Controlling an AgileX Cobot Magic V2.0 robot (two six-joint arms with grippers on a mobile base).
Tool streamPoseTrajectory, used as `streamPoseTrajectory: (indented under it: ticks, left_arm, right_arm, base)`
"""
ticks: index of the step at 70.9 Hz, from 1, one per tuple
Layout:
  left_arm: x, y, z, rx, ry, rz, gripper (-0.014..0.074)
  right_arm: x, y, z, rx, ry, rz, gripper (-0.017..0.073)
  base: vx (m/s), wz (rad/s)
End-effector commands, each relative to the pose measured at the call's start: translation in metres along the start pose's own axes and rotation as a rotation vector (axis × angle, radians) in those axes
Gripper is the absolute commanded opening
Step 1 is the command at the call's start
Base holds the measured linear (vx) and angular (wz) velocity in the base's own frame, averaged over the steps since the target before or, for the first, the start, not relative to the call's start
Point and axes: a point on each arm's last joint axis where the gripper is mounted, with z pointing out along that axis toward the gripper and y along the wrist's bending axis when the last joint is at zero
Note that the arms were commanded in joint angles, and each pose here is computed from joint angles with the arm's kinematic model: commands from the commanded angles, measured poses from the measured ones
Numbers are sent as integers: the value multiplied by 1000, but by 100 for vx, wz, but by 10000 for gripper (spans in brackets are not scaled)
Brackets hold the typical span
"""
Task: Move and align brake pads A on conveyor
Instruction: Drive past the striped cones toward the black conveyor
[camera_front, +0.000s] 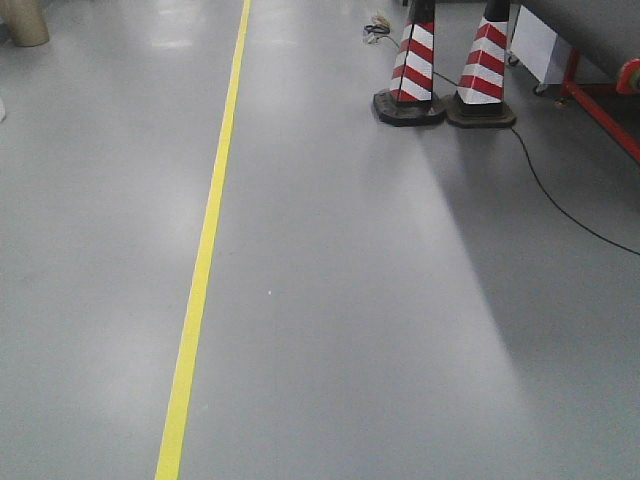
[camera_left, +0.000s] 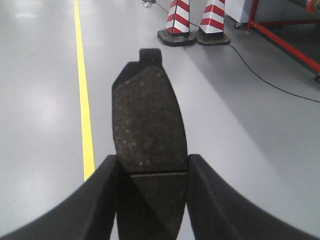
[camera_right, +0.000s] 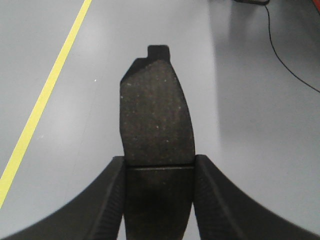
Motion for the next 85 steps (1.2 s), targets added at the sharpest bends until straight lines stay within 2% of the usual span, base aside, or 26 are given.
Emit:
streamPoseTrajectory:
  ticks: [1, 85]
  left_arm:
    - [-17, -2, -3, 15, -114, -9, 193]
    - [-17, -2, -3, 15, -114, -9, 193]
  right_arm:
    - [-16, -3, -7, 24, -121, -8, 207]
    - [-16, -3, -7, 23, -114, -8, 207]
  base:
    - [68, -4]
    - [71, 5]
